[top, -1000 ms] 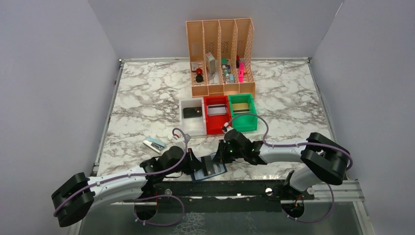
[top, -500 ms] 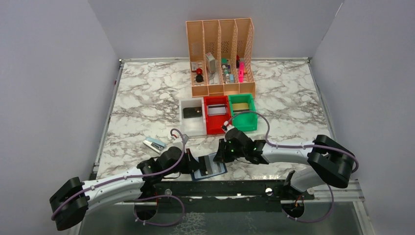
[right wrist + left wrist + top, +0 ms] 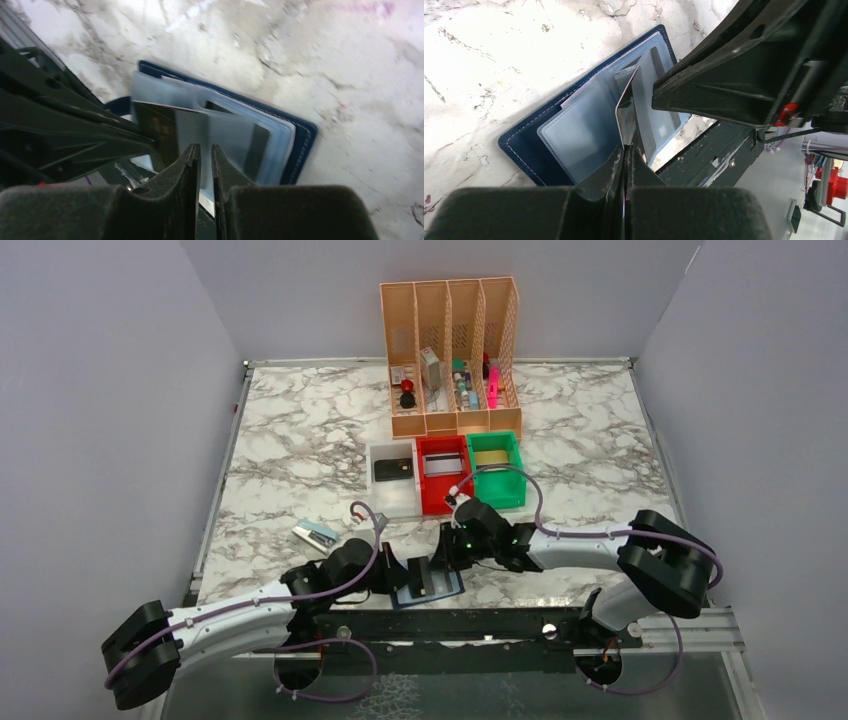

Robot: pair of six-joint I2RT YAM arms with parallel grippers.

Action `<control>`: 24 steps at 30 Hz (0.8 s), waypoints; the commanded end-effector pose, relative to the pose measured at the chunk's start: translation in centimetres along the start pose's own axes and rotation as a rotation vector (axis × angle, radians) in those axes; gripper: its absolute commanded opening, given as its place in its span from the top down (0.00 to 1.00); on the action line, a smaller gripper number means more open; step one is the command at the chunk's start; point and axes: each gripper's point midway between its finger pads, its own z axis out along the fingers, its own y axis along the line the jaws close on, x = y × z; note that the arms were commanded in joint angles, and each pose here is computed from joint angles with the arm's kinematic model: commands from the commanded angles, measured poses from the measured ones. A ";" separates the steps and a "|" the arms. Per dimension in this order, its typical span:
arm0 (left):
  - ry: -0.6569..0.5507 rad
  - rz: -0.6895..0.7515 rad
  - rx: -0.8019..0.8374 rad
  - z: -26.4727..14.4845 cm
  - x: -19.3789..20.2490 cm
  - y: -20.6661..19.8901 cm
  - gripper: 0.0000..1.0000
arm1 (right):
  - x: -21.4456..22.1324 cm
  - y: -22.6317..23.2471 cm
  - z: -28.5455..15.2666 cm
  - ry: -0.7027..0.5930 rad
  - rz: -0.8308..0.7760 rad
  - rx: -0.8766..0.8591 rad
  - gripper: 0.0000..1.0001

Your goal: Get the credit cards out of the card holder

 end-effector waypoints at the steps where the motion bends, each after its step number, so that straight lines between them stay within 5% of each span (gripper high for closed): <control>1: -0.038 0.009 0.007 0.2 -0.8 -0.4 0.96 | 1.8 -1.9 0.2 0.013 0.061 0.039 0.81; 15: -0.015 0.008 0.102 0.8 -0.7 -2.5 0.77 | 3.5 -3.2 0.7 0.038 0.122 0.049 0.87; 17: -0.001 0.018 0.096 0.9 -0.6 -2.5 0.79 | 3.6 -3.4 0.7 0.038 0.124 0.055 0.87; 18: 0.016 0.034 0.048 1.1 -0.4 -1.8 0.90 | 3.5 -3.6 0.5 0.030 0.127 0.070 0.87; 20: 0.014 0.047 0.015 1.0 -0.6 -1.4 0.96 | 3.4 -3.7 0.4 0.022 0.127 0.077 0.87; 24: -0.012 0.069 -0.028 0.5 -1.5 -1.0 1.00 | 3.2 -4.8 0.3 0.008 0.140 0.140 0.87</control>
